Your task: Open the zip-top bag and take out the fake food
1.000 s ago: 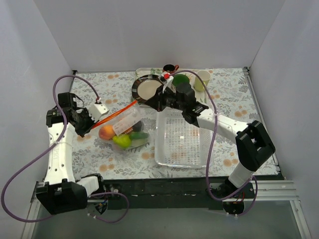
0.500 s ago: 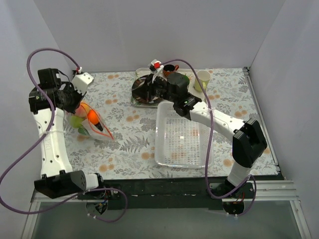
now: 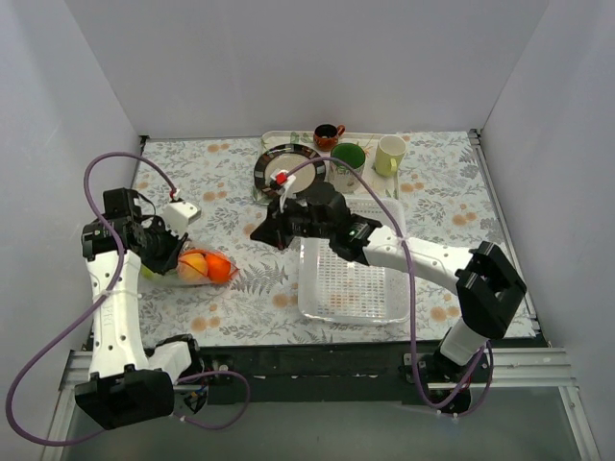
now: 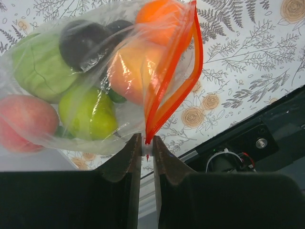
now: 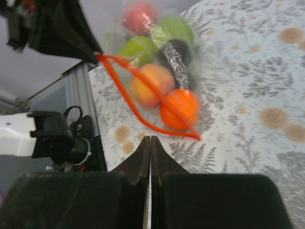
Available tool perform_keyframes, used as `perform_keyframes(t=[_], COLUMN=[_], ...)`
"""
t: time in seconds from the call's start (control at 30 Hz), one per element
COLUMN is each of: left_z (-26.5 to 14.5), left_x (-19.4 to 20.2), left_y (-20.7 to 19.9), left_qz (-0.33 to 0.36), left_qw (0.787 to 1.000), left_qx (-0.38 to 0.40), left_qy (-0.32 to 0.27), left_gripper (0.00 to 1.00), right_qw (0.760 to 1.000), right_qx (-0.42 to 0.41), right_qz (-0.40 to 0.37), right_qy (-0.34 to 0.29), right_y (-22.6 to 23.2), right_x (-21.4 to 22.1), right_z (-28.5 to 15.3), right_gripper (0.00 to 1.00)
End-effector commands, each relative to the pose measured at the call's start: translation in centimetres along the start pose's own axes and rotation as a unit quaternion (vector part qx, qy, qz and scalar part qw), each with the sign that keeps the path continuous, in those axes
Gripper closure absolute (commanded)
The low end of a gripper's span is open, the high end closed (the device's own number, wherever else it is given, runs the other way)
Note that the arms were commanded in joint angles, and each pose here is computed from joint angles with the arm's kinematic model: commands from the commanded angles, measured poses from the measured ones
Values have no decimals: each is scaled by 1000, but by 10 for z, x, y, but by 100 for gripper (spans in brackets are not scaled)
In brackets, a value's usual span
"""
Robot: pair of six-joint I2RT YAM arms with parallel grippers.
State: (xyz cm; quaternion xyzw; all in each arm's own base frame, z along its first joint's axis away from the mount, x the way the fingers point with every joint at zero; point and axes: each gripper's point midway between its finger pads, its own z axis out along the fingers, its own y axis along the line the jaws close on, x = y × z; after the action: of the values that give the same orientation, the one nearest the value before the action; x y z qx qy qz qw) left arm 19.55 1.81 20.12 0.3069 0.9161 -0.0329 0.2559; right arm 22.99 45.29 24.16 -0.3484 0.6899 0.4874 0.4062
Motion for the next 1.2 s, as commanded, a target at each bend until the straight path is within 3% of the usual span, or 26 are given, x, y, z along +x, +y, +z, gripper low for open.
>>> perform_keyframes(t=[0.0,0.03,0.07,0.13,0.17,0.2,0.3,0.47,0.57,0.63,0.8,1.17], left_z=[-2,-3,-3,-4,-10,-14,-28,-17,1,14,27,59], left_x=[17,18,18,17,10,4,-18,-10,27,66,133,125], left_y=[-1,1,3,9,14,17,30,70,108,118,133,100], left_qz=[-6,-9,-13,-33,-34,-33,-32,-48,-65,-101,-196,-208], left_qw=[999,999,999,998,998,998,997,989,975,967,954,970], left_qx=[-13,-17,-22,-30,-40,-45,-64,-128,-196,-200,-145,-72], left_qy=[35,40,45,54,45,38,10,49,84,121,176,103], left_gripper=[99,88,65,52,20,2,2,2,2,2,2,2], right_qw=[998,998,998,998,997,997,996,995,994,994,994,988], right_qx=[-59,-55,-53,-52,-53,-53,-49,-42,-45,-46,-50,-78], right_qz=[-6,-2,4,21,25,30,39,53,59,58,55,79], right_qy=[14,19,29,42,41,51,58,69,75,78,85,111], right_y=[47,46,46,46,46,47,46,45,46,48,51,58], right_x=[18,25,36,51,54,66,77,86,93,97,105,132], right_z=[4,6,7,8,9,7,8,9,9,6,0,19], right_gripper=[98,98,99,99,99,99,99,99,99,99,99,99])
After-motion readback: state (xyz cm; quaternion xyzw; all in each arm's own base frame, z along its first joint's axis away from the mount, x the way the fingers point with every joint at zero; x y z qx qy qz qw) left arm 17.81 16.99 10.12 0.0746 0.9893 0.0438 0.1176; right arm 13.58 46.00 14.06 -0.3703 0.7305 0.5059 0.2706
